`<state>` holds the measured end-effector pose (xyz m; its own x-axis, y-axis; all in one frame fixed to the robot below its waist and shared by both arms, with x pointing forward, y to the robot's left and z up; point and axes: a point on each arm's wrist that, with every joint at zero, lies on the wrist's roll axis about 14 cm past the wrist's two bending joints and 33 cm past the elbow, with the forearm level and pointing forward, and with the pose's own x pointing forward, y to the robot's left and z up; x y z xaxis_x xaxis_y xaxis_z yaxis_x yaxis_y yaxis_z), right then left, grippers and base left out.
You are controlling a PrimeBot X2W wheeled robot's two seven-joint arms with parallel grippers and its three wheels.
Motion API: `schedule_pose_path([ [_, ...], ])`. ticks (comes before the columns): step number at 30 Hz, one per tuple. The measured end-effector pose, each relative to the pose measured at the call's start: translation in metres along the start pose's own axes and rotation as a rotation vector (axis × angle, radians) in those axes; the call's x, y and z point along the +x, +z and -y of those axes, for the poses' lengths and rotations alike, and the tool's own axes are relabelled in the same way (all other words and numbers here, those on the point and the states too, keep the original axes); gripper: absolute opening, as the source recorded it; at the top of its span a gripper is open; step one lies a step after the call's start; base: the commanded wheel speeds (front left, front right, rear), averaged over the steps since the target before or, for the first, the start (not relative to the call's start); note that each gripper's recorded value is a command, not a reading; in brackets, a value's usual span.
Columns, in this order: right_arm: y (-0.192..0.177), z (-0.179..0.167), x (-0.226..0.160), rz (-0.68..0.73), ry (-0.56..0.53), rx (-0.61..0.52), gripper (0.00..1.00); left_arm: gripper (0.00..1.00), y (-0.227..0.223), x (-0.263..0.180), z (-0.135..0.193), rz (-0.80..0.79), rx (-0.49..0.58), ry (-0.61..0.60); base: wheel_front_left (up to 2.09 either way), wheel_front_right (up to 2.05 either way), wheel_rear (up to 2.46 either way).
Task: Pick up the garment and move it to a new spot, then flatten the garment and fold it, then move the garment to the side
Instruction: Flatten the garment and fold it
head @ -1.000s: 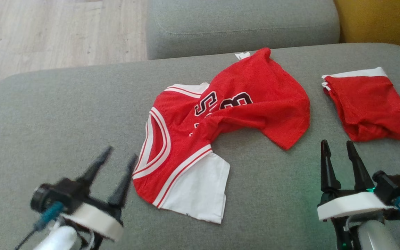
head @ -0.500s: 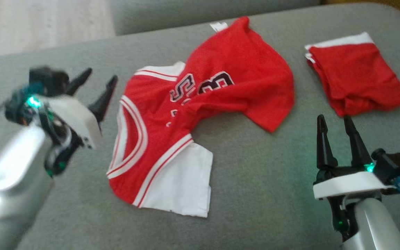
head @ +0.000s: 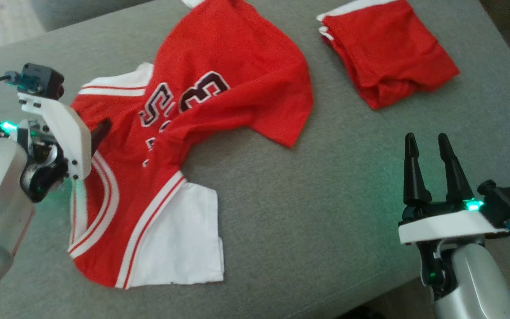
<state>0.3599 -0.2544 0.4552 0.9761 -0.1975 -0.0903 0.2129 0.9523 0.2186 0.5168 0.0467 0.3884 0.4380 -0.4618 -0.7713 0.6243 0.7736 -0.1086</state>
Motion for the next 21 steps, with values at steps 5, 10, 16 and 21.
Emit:
schedule_pose_path([
  [5, 0.000, 0.015, -0.007, -0.005, -0.049, -0.006, 1.00, 0.42, -0.012, 0.020, 0.007, -0.091, 0.015, -0.026, 0.00, 0.00, 0.00],
  [10, 0.002, 0.020, -0.009, -0.002, -0.062, -0.011, 1.00, 0.00, 0.000, 0.022, -0.006, -0.053, 0.046, 0.013, 0.00, 0.00, 0.00],
  [16, 0.004, 0.017, -0.006, 0.007, -0.053, -0.011, 1.00, 0.00, 0.038, 0.011, -0.047, 0.132, 0.059, 0.194, 0.00, 0.00, 0.00],
  [21, 0.006, 0.012, -0.003, 0.011, -0.038, -0.010, 1.00, 0.00, 0.106, -0.022, -0.086, 0.397, 0.102, 0.367, 0.00, 0.00, 0.00],
])
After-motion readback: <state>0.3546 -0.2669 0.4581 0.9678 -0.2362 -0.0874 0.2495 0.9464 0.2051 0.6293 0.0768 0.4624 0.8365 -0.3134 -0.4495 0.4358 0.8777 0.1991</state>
